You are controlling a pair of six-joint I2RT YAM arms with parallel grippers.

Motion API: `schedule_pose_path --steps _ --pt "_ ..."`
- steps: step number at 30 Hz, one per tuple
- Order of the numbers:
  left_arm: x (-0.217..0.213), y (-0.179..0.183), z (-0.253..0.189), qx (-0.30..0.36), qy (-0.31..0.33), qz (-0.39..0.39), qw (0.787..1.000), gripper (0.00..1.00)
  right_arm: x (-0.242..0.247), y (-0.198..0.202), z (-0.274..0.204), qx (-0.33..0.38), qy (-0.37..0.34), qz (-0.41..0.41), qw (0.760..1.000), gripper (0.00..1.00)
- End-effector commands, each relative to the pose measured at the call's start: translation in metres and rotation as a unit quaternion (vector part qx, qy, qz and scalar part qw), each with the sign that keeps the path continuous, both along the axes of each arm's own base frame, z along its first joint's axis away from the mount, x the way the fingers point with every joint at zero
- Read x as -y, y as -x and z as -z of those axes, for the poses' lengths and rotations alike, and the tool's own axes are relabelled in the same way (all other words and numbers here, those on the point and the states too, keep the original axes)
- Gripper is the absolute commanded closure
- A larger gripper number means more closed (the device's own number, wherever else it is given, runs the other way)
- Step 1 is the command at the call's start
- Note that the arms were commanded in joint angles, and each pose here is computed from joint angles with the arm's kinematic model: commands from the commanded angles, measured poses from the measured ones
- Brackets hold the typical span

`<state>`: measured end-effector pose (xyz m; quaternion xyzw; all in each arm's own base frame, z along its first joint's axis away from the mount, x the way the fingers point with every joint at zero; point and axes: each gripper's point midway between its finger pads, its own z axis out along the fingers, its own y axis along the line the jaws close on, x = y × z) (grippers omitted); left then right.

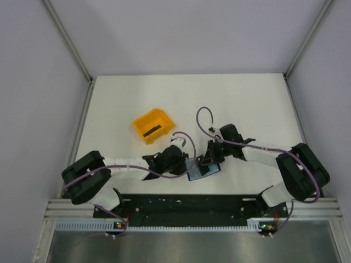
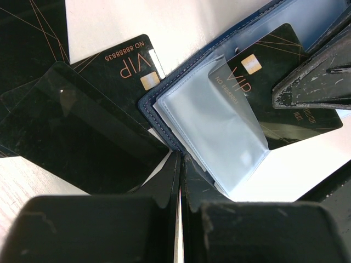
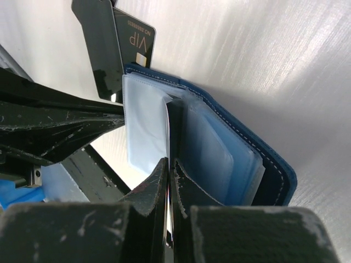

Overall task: Put the credit cards into the card holder
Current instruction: Insert the credit card into the card holder.

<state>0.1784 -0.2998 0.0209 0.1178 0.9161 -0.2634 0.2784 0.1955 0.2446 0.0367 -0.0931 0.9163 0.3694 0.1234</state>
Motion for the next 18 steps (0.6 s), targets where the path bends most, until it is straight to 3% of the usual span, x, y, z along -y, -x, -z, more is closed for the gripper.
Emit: schedule_pose_path --steps 1,9,18 --pt "-0.0001 0.0014 0.0111 -0.007 -0.016 0.006 1.0 1.0 -0.0085 -0.0065 -0.0045 0.021 -0.046 -0.005 0.999 1.0" --pt "0.0006 0.0016 0.0113 -0.008 -0.016 0.008 1.0 1.0 -0.0152 -0.0041 0.0028 0.015 -0.078 -0.014 0.997 1.0" --pt "0.0007 0.0021 0.0125 -0.01 -0.017 0.009 1.0 1.0 -0.0096 -0.0027 0.0049 0.01 -0.079 0.03 0.996 1.0"
